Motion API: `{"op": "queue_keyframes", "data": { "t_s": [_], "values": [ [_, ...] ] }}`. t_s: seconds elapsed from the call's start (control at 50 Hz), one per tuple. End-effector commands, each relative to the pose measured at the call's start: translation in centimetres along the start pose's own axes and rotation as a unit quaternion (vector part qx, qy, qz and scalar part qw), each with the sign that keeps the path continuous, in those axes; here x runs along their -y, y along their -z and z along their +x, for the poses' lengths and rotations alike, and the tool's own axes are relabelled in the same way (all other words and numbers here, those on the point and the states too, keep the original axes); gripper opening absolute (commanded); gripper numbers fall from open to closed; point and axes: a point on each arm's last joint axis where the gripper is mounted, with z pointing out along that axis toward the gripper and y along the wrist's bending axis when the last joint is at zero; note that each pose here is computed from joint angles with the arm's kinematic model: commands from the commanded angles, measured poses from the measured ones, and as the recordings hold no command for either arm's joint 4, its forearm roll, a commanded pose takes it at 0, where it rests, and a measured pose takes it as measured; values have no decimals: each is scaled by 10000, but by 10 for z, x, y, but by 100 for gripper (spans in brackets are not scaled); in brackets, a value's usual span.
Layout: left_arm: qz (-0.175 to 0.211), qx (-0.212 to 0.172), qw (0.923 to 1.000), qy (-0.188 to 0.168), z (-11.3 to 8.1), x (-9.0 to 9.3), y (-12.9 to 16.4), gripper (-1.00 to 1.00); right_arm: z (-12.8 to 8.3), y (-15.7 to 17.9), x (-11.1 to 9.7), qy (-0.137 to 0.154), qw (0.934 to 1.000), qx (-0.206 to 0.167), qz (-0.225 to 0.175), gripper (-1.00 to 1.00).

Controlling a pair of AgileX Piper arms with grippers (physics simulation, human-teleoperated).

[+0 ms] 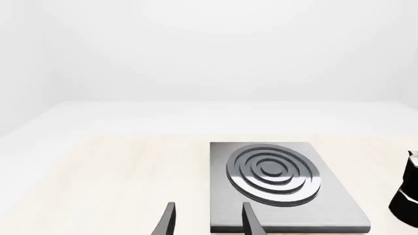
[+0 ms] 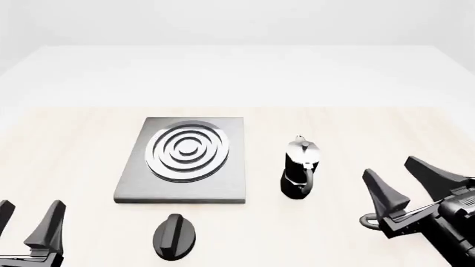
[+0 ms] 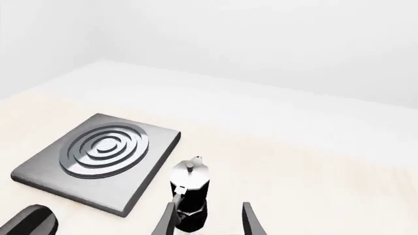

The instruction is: Put the moka pot on the stove.

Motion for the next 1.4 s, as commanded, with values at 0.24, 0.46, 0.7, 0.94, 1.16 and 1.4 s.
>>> {"op": "queue_keyframes", "data": {
  "t_s": [0.24,0.46,0.7,0.94,1.16,1.4],
  "values": [
    [0,0,10000,0,0,0,0,100,20,-27,-13,-53,9978,-460,-472,100],
    [0,0,10000,0,0,0,0,100,29,-39,-16,-30,9969,-575,-527,100],
    [0,0,10000,0,0,0,0,100,41,-52,-20,-88,9961,-675,-567,100],
    [0,0,10000,0,0,0,0,100,49,-64,-22,-123,9953,-756,-586,100],
    [0,0,10000,0,0,0,0,100,52,-74,-23,-112,9951,-788,-581,100],
    [0,0,10000,0,0,0,0,100,63,-83,-25,-151,9944,-862,-587,100]
  ]
}}
